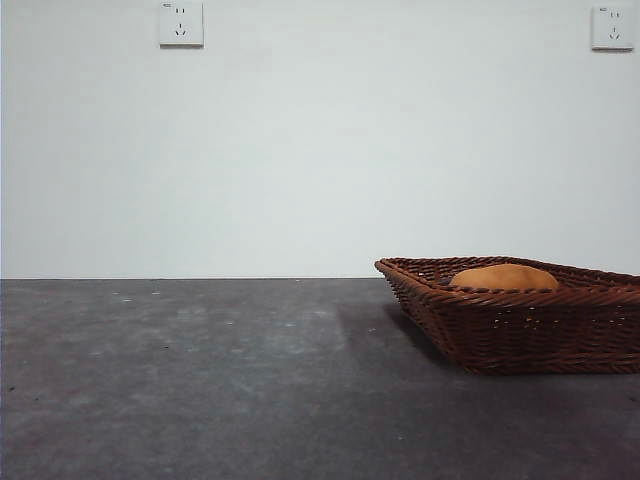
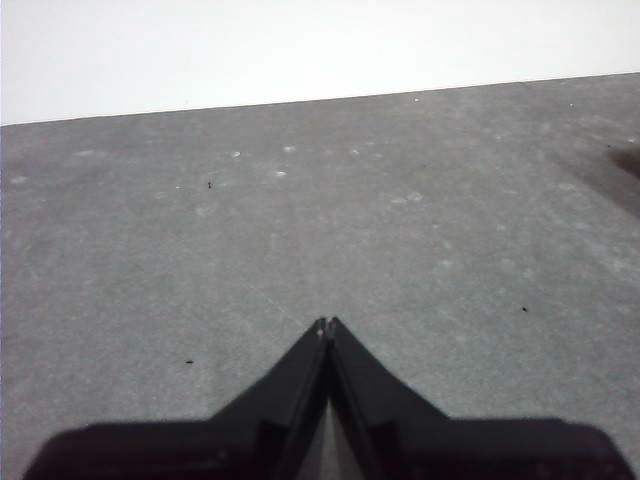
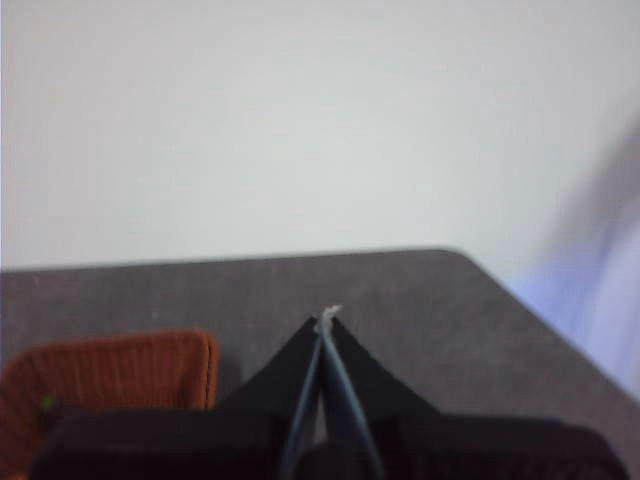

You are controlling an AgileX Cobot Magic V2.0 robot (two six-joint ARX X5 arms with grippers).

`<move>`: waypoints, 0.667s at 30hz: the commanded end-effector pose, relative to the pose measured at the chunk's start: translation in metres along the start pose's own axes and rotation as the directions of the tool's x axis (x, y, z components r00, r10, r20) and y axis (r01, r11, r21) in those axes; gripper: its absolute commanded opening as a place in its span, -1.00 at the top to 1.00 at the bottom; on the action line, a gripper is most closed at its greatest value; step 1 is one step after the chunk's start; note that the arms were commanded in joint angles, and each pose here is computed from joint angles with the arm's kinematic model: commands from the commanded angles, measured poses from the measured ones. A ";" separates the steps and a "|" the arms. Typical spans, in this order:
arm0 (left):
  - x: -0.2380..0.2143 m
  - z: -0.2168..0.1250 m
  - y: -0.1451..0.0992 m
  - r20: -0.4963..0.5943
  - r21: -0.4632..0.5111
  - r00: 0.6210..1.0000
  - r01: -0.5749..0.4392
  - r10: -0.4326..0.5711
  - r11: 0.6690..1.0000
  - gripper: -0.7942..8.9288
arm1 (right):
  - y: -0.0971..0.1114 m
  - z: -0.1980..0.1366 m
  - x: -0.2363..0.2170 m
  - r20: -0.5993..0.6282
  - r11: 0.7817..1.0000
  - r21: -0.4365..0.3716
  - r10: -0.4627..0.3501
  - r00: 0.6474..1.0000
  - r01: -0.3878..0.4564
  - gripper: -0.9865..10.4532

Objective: Help me put the vegetables on the table into the basket

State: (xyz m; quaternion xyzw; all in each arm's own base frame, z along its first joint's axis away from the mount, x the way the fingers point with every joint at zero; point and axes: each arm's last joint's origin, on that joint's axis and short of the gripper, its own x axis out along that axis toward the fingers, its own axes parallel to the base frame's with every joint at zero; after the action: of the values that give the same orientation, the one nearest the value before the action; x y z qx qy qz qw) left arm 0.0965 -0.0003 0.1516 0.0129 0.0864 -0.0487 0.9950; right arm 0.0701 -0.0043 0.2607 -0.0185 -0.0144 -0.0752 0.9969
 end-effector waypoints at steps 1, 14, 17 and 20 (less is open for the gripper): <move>0.001 -0.002 0.000 0.000 -0.004 1.000 0.002 -0.002 1.000 0.84 | 0.003 -0.031 0.009 -0.012 1.000 0.012 0.003 1.000 -0.003 0.83; 0.001 -0.003 0.000 -0.004 -0.004 1.000 0.002 -0.002 1.000 0.84 | 0.008 -0.108 0.022 -0.176 0.999 0.035 0.008 0.984 -0.002 0.83; 0.001 -0.003 0.000 -0.009 -0.005 1.000 0.003 -0.003 1.000 0.84 | 0.008 -0.110 0.022 -0.201 1.000 0.031 0.008 0.980 -0.002 0.83; 0.002 -0.003 0.000 -0.013 -0.005 1.000 0.002 -0.002 1.000 0.84 | 0.008 -0.110 0.022 -0.202 0.999 0.032 0.010 0.979 -0.003 0.83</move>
State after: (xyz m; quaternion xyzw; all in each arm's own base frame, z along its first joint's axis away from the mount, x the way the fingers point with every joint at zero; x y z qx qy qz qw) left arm 0.0969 -0.0003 0.1510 0.0126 0.0906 -0.0487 0.9946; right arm 0.0951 -0.0043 0.1536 -0.0017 0.0845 -0.0731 0.9937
